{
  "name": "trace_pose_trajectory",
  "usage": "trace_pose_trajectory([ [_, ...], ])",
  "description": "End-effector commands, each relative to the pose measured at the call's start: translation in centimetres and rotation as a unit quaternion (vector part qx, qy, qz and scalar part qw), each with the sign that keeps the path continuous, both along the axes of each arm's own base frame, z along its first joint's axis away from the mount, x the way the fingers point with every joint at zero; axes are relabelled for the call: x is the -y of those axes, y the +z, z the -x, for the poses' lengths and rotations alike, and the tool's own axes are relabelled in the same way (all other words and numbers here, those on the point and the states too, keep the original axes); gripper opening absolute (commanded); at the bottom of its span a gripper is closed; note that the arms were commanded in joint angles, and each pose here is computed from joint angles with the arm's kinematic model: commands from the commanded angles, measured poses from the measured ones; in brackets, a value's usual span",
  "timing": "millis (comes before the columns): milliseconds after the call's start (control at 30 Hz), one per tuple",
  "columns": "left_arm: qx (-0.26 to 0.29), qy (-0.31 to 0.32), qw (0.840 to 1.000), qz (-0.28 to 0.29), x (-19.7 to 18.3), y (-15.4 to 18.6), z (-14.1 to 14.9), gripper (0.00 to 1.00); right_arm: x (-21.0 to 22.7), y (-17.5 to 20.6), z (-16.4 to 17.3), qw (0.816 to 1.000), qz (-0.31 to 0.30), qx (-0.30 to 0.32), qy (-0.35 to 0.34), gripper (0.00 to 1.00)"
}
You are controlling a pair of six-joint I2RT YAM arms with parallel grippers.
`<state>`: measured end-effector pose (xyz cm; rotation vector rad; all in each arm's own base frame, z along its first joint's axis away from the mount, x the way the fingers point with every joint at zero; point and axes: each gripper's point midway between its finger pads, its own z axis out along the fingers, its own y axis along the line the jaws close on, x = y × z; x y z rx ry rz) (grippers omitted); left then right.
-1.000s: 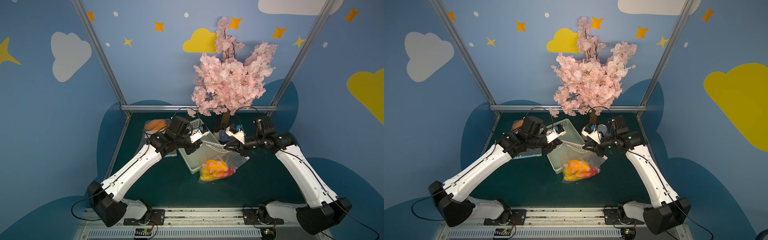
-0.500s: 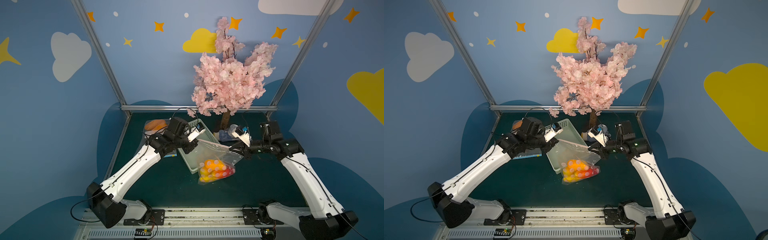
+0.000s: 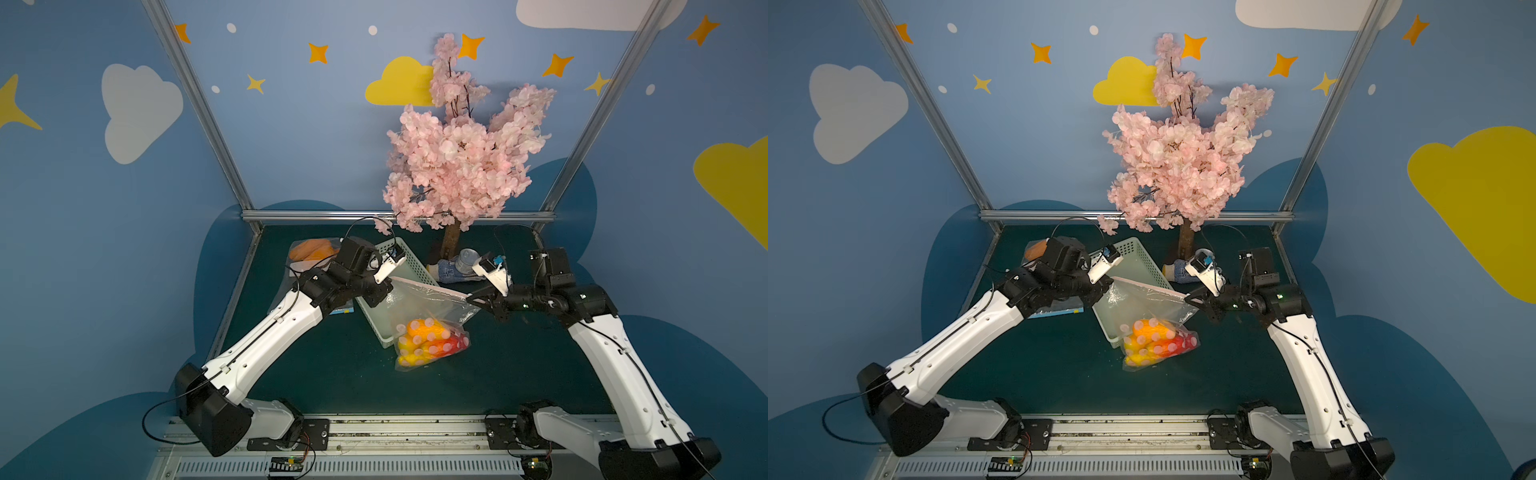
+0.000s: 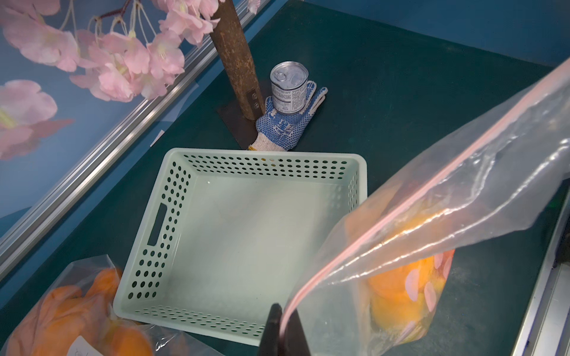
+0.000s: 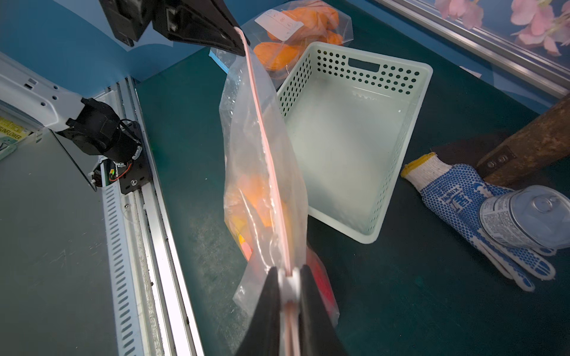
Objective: Place the mango in a zip-top bag and seal the zipper
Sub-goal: Zip the zipper on the zipper food storage bag, then place the zipper food storage bag at the center of the board.
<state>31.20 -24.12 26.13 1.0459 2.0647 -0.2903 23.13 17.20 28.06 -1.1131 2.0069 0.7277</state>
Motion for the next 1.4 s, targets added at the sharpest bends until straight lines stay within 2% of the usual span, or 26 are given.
trace_pose_trajectory([
  [0, 0.009, 0.075, 0.997, -0.03, -3.5, -0.5, -1.4, 0.03, 1.3, -1.2, 0.6, 0.999, 0.022, -0.024, -0.027, 0.0],
  [533, 0.011, 0.091, 0.995, -0.03, -4.0, -0.7, -1.8, 0.03, 2.3, -1.7, -0.2, 0.997, 0.042, -0.018, -0.055, 0.0],
  [833, 0.006, 0.072, 0.997, -0.005, -3.1, -0.3, -1.3, 0.03, 1.5, -0.5, -0.8, 0.999, 0.015, -0.015, -0.047, 0.0],
  [867, 0.006, 0.067, 0.998, 0.0, -2.9, -0.2, -1.2, 0.03, 1.2, -0.3, -0.7, 0.999, 0.008, -0.014, -0.038, 0.05],
  [933, 0.012, 0.044, 0.999, 0.014, -2.1, 0.3, -0.9, 0.03, 0.1, 0.7, -0.3, 1.0, -0.017, -0.005, 0.0, 0.31],
  [967, 0.017, 0.034, 0.999, 0.018, -1.8, 0.6, -0.7, 0.03, -0.4, 1.3, -0.1, 0.999, -0.029, 0.0, 0.018, 0.39],
  [1033, 0.034, 0.007, 0.999, 0.023, -0.9, 1.2, -0.1, 0.03, -1.6, 2.9, -0.2, 0.998, -0.053, 0.012, 0.043, 0.53],
  [1100, 0.05, -0.012, 0.998, 0.023, -0.3, 1.7, 0.4, 0.03, -2.8, 4.0, -0.6, 0.996, -0.06, 0.029, 0.061, 0.61],
  [1233, 0.062, -0.031, 0.997, 0.017, 0.4, 2.1, 0.9, 0.03, -4.7, 5.0, -2.0, 0.993, -0.034, 0.063, 0.092, 0.67],
  [1367, 0.074, -0.032, 0.997, 0.019, 0.8, 2.7, 0.9, 0.03, -6.8, 3.8, -2.1, 0.991, -0.005, 0.03, 0.13, 0.67],
])
